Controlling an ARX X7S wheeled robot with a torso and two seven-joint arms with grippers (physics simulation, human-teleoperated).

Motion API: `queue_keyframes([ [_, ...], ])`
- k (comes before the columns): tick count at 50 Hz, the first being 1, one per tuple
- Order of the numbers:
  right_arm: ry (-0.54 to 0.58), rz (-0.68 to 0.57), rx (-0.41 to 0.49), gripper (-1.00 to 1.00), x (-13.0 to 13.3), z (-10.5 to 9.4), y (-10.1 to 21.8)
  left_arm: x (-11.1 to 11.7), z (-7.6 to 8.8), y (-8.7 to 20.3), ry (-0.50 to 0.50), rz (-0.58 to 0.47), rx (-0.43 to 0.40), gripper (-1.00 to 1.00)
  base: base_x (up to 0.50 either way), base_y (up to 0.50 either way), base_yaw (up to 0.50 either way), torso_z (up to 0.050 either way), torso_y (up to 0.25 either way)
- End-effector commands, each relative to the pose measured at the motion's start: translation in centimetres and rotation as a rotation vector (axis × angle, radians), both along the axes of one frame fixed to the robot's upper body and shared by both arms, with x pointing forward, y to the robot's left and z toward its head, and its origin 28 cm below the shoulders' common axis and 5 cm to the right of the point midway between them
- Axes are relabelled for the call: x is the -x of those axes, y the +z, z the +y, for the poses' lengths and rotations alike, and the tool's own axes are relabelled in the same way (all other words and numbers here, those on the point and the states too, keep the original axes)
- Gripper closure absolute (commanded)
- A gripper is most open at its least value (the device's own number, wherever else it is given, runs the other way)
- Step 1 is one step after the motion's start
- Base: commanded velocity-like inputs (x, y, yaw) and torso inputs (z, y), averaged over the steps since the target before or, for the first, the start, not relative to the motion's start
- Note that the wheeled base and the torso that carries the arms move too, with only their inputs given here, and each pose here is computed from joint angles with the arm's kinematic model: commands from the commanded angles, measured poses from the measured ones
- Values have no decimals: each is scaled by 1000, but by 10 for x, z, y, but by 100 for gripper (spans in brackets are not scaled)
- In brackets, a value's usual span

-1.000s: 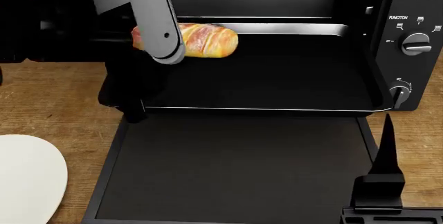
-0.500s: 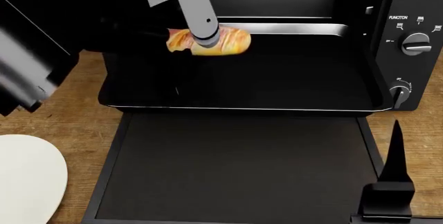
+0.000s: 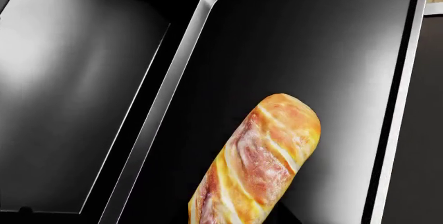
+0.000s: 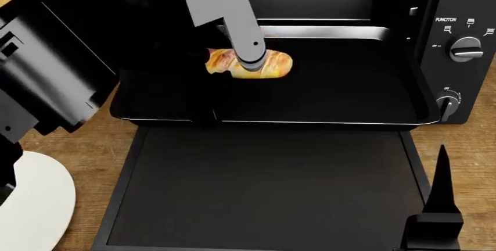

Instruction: Place the baguette on the tray of the toaster oven.

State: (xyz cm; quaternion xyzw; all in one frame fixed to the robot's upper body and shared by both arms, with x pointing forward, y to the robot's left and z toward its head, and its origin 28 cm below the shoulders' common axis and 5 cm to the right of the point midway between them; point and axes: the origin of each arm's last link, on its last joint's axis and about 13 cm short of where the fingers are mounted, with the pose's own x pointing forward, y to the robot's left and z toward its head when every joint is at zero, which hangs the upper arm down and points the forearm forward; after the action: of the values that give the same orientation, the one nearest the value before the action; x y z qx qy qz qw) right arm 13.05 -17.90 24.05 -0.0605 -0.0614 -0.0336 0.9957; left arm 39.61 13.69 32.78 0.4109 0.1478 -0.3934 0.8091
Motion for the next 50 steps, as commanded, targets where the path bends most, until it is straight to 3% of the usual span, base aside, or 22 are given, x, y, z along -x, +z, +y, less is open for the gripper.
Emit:
queue_keyframes([
  [1, 3, 5, -1, -100, 0, 0, -1, 1, -1, -3, -1, 3, -8, 100, 0, 0, 0, 0, 0],
  [36, 2, 23, -4, -100, 1, -1, -7, 2, -5, -15, -16, 22, -28, 100, 0, 0, 0, 0, 0],
  [37, 2, 23, -4, -100, 1, -1, -7, 1, -5, -15, -16, 18, -30, -100, 0, 0, 0, 0, 0],
  [50, 5, 26, -8, -100, 0, -1, -7, 4, -4, -6, -24, -4, -22, -100, 0, 0, 0, 0, 0],
])
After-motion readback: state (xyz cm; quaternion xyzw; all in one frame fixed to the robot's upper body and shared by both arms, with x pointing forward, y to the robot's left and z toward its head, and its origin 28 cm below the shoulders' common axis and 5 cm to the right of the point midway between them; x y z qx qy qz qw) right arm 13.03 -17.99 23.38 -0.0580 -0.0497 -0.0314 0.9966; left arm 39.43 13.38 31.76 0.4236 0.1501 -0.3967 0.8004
